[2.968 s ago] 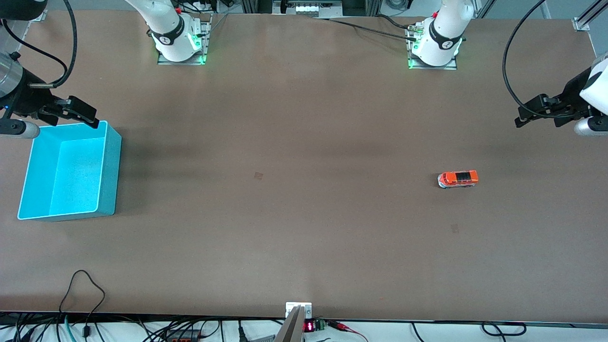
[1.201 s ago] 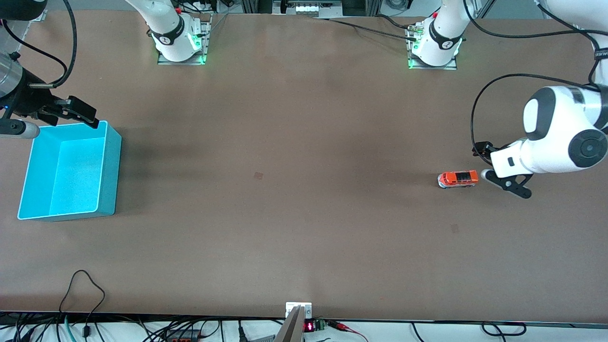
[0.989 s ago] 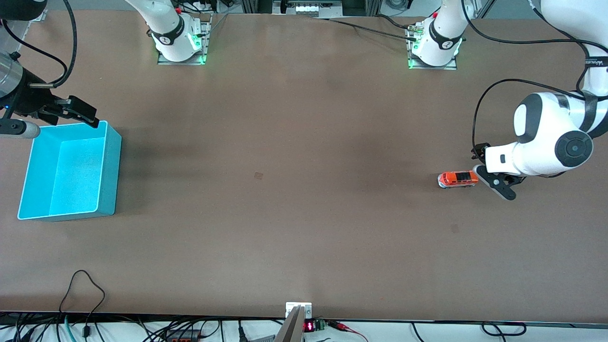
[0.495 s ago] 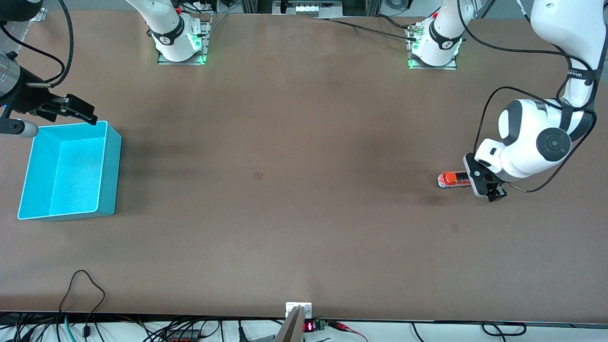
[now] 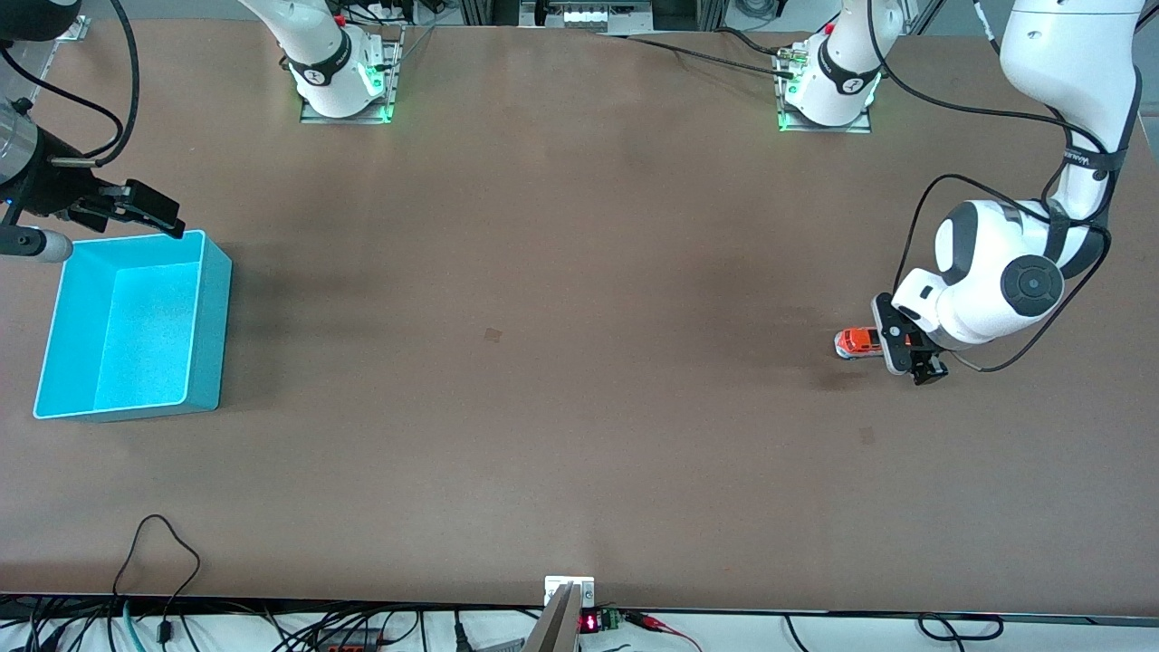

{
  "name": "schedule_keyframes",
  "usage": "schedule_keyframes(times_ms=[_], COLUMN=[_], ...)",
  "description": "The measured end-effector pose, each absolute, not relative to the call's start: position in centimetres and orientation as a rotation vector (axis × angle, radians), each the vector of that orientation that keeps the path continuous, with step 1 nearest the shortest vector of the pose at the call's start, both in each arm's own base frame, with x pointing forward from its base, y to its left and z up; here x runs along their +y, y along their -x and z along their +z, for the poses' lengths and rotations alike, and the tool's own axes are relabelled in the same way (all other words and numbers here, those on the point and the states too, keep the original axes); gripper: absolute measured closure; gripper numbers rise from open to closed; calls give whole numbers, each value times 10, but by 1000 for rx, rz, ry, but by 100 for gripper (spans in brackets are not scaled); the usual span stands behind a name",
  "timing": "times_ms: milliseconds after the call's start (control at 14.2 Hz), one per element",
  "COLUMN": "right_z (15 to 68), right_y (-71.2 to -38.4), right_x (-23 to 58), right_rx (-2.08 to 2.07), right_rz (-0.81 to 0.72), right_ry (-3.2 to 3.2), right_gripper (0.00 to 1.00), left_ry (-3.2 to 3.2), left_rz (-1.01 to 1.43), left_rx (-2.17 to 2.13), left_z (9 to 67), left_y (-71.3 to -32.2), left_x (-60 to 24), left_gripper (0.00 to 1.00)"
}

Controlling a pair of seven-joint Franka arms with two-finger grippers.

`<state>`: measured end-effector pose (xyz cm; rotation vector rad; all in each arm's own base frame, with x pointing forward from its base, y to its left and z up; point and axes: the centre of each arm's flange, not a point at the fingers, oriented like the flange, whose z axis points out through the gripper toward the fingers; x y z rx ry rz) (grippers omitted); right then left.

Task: Wind up bus and store in blue box
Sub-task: 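Move the left gripper down over the orange toy bus, then close the left gripper on the bus and press it onto the table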

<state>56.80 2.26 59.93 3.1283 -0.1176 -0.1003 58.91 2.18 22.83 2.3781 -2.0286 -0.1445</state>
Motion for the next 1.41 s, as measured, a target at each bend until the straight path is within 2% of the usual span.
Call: schedule_keyframes(times_ms=[707,848,989,1131,1201,1413], right_z=[599,599,599,599,599,599], right_y=[-568,-568,-568,-568,-568,-568], right_x=[26,27,28,30,30,30], right_rx=[-107,-104,-102,-97,-96,-96], right_rz=[-100,-100,-100,-100,-100,-100], right_ry=[-3129,-3129,-3129,-3129,-3129,-3129], right_gripper=[0,0,0,0,0,0], left_ry=[-2306,-2287,-2276,-2272,-2275,-2282], left_rz=[-108,-111,-109,-102,-89,-65], left_rx=[-2119,-2135,-2148,-2158,-2165,-2178], left_z=[191,189,189,189,190,192], left_y=[-570,-569,-569,-570,-571,-574], left_x=[19,19,19,19,18,18], left_gripper=[0,4,20,43,47,47])
